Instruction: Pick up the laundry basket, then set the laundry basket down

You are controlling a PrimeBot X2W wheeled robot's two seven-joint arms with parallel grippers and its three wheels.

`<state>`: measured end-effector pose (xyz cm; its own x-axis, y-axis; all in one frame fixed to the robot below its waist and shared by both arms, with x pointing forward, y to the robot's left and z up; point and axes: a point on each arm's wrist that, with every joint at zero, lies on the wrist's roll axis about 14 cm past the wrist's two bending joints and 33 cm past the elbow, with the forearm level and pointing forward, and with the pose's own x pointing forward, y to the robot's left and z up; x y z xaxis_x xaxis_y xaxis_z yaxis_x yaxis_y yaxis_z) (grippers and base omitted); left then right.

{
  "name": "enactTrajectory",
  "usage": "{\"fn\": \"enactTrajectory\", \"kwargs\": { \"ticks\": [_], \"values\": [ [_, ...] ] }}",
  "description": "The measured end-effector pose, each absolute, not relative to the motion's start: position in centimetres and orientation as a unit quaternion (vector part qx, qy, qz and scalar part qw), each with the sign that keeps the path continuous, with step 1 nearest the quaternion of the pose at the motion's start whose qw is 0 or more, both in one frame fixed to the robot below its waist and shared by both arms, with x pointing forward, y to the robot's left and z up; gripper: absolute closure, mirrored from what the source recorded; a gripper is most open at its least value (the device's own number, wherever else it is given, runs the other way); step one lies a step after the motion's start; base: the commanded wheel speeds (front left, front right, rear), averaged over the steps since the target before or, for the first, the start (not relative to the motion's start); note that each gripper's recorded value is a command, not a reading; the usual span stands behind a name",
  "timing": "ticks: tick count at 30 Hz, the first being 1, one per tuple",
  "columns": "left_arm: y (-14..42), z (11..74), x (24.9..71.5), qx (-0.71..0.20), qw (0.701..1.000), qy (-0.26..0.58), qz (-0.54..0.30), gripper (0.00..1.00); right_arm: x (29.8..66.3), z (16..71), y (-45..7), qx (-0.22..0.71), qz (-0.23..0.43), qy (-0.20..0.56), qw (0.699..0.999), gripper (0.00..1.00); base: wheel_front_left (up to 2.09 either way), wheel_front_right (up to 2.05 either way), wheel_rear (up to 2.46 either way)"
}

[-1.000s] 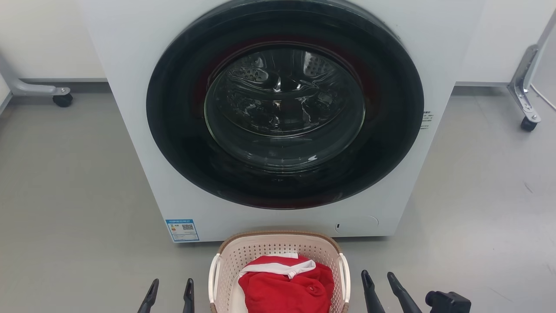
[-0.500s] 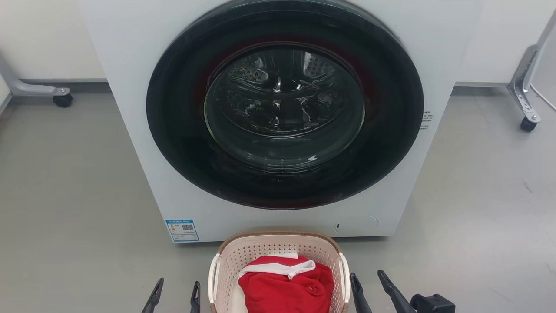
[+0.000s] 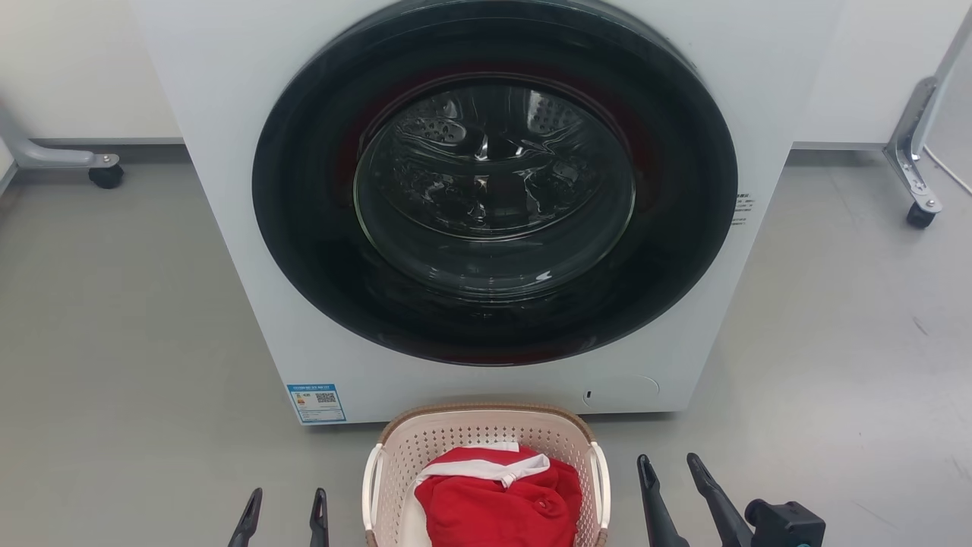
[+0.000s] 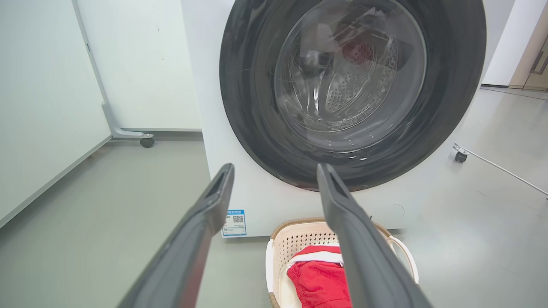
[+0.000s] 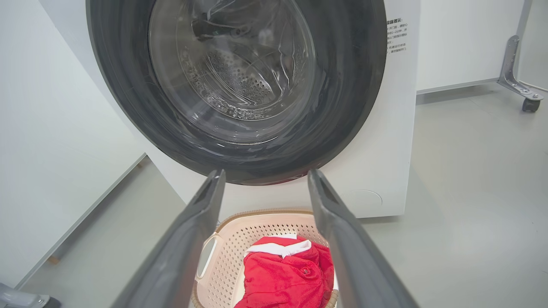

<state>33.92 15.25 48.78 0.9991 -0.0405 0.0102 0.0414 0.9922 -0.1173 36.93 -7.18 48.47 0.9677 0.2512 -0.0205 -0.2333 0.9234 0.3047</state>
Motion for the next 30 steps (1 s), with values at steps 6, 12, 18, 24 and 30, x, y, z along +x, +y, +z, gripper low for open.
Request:
{"fn": "enactTrajectory", "kwargs": {
  "ticks": [6,12,18,24,30],
  "values": [
    [15.4,48.5,33.8,-0.061,0.998,0.0,-0.017,0.0,37.0,48.5,-7.6,0.153,0.118,0.028,0.981,0.0,0.0,0.0,0.0],
    [15.3,48.4,33.8,-0.063,0.998,0.002,-0.021,0.0,37.1,48.5,-7.8,0.154,0.114,0.027,0.981,0.0,0.0,0.0,0.0],
    [15.3,48.2,33.8,-0.064,0.998,0.004,-0.023,0.0,37.1,48.5,-8.0,0.155,0.111,0.027,0.981,0.0,0.0,0.0,0.0],
    [15.3,47.6,34.0,-0.067,0.997,0.014,-0.021,0.0,37.4,48.5,-7.8,0.158,0.116,0.026,0.98,0.0,0.0,0.0,0.0],
    [15.2,47.0,34.3,-0.069,0.997,0.025,-0.02,0.0,37.9,48.1,-8.0,0.162,0.112,0.031,0.98,0.0,0.0,0.0,0.0]
  ]
}}
